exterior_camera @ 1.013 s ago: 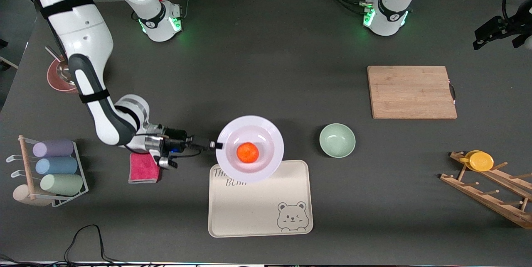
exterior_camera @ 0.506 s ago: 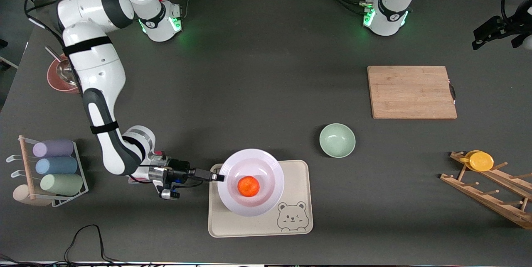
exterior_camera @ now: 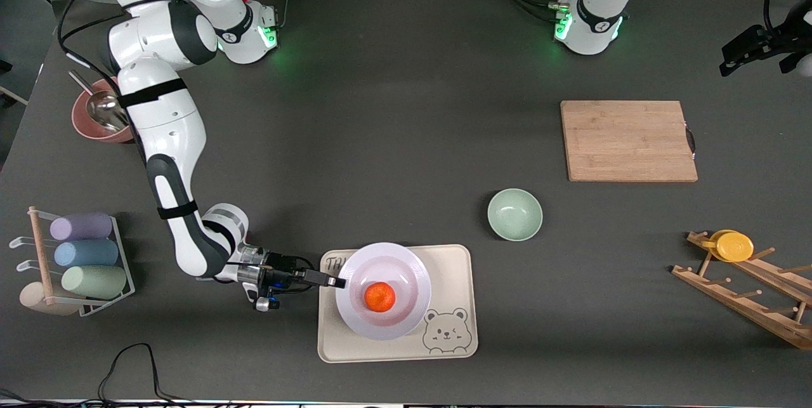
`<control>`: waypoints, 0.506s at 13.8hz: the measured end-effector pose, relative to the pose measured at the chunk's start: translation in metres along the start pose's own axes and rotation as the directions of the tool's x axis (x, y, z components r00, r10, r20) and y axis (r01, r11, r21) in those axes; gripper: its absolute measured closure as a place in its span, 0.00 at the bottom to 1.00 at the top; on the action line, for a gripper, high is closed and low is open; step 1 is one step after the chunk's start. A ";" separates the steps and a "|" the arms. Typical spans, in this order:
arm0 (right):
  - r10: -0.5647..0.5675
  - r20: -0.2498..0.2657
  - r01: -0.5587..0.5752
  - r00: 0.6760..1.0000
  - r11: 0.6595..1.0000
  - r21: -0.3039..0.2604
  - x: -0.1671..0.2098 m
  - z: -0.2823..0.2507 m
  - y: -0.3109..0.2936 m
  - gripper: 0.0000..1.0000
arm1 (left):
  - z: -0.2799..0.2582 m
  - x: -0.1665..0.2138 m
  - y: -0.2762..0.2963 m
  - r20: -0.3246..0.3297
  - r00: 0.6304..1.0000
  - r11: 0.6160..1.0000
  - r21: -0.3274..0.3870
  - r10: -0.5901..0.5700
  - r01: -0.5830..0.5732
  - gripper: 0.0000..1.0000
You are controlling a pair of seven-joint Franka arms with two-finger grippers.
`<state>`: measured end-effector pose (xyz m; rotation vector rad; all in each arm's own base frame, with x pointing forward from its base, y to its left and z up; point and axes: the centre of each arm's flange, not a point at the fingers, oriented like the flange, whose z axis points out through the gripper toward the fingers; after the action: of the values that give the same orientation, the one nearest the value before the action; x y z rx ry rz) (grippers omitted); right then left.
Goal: Place orange and plate with both arms
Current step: 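Lift the plate with the right gripper and carry it over the bear tray, then lower the plate onto the bear tray and open the right gripper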
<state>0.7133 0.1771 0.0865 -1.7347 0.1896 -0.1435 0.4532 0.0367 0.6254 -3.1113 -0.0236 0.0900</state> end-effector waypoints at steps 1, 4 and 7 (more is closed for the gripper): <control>-0.002 0.000 0.002 1.000 1.000 0.000 0.000 0.001 0.005 0.96 | 0.000 0.000 0.000 -0.001 1.000 1.000 0.000 0.000 0.000 0.00; -0.013 0.007 0.013 1.000 1.000 0.004 0.001 0.009 0.009 0.96 | 0.000 0.000 0.000 -0.001 1.000 1.000 0.002 0.001 -0.001 0.00; -0.019 0.011 0.019 1.000 1.000 0.005 0.001 0.013 0.008 0.96 | 0.003 0.000 0.003 0.008 1.000 1.000 0.004 0.006 -0.006 0.00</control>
<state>0.7161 0.1882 0.0762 -1.7323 0.1651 -0.1479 0.4530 0.0340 0.6219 -3.1077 -0.0144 0.1018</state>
